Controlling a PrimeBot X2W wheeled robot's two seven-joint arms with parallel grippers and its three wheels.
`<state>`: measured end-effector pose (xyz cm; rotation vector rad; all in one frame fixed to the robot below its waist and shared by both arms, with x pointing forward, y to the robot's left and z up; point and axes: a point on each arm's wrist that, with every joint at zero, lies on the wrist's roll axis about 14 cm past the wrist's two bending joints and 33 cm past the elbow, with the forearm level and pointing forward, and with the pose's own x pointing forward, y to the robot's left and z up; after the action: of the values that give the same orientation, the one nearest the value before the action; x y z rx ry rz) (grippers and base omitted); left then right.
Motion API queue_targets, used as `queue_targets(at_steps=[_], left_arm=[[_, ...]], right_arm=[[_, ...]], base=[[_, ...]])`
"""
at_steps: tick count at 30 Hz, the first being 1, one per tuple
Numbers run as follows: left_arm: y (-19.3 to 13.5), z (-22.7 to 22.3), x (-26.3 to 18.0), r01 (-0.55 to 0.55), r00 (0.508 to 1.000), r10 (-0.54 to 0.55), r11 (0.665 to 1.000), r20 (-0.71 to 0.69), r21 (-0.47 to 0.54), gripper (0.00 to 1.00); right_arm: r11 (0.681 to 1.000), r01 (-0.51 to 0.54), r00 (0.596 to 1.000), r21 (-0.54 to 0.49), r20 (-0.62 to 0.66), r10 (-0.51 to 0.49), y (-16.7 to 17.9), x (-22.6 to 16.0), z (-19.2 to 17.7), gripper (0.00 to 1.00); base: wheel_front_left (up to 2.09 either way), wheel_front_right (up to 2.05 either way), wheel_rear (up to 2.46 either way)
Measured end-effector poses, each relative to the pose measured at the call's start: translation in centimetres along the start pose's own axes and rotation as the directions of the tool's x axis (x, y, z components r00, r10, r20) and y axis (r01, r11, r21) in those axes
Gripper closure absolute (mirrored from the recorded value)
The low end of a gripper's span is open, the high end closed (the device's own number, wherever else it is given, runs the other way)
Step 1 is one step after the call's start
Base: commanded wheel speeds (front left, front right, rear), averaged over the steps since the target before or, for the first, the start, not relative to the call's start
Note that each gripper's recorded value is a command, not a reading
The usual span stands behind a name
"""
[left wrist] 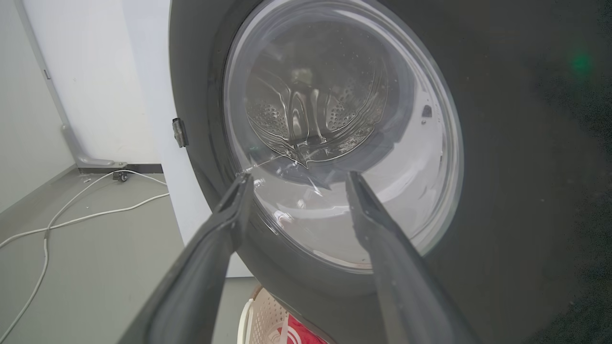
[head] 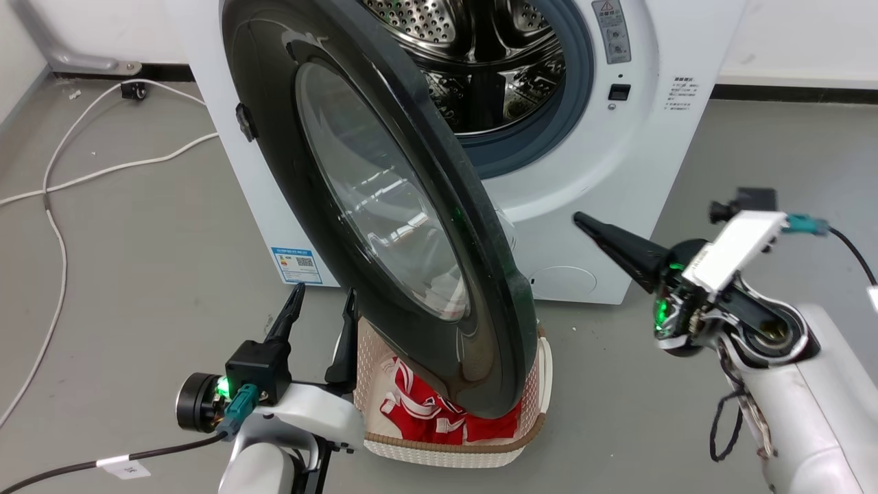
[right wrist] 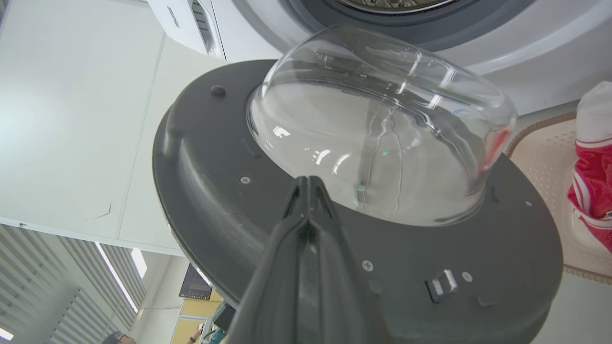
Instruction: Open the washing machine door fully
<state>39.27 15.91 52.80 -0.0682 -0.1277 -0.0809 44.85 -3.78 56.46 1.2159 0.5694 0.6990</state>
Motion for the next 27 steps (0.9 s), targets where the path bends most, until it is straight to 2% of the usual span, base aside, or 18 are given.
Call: queue_targets(at_steps=[5,10,19,20,21,22,25,27], left_arm=[[0.1,0.2,-0.3,-0.007,1.0,0.007,1.0,0.006,-0.002,0.0],[0.3,0.1,-0.8,-0.018,1.0,0.018,1.0,0.002,-0.003,0.0],[0.2,-0.1,-0.8,-0.017,1.0,0.017,1.0,-0.004,-0.007,0.0],[0.2,-0.1,-0.8,-0.018,1.0,0.018,1.0,-0.004,-0.007,0.0],[0.2,-0.1,-0.7,-0.019,1.0,0.019,1.0,-0.003,-0.007,0.0],[0.2,0.0,-0.7,-0.018,1.0,0.018,1.0,-0.002,-0.008,0.0],[0.3,0.0,-0.7,-0.021,1.0,0.021,1.0,0.001,-0.008,0.0],[0.3,0.1,-0.7,-0.02,1.0,0.02,1.0,0.003,-0.008,0.0]], right_arm=[[0.999,0.012,0.974,0.049,0.224,-0.023,-1.5,-3.4,3.3,1.0],[0.995,0.018,0.908,0.098,0.415,-0.057,-3.5,-7.9,5.3,1.0],[0.985,0.067,0.785,0.156,0.601,-0.149,-6.8,-14.4,4.6,1.0],[0.985,0.081,0.773,0.153,0.614,-0.159,-7.1,-14.8,4.3,0.69],[0.985,0.09,0.758,0.151,0.631,-0.166,-7.3,-15.2,4.1,0.06],[0.984,0.115,0.745,0.137,0.644,-0.176,-7.5,-15.5,3.9,0.0],[0.978,0.194,0.712,0.078,0.675,-0.195,-8.0,-16.2,3.4,0.0],[0.96,0.281,0.699,0.006,0.684,-0.209,-8.5,-16.7,3.1,0.0]], base=[[0.0,0.0,0.0],[0.0,0.0,0.0],[0.0,0.0,0.0],[0.0,0.0,0.0],[0.0,0.0,0.0],[0.0,0.0,0.0],[0.0,0.0,0.0],[0.0,0.0,0.0]])
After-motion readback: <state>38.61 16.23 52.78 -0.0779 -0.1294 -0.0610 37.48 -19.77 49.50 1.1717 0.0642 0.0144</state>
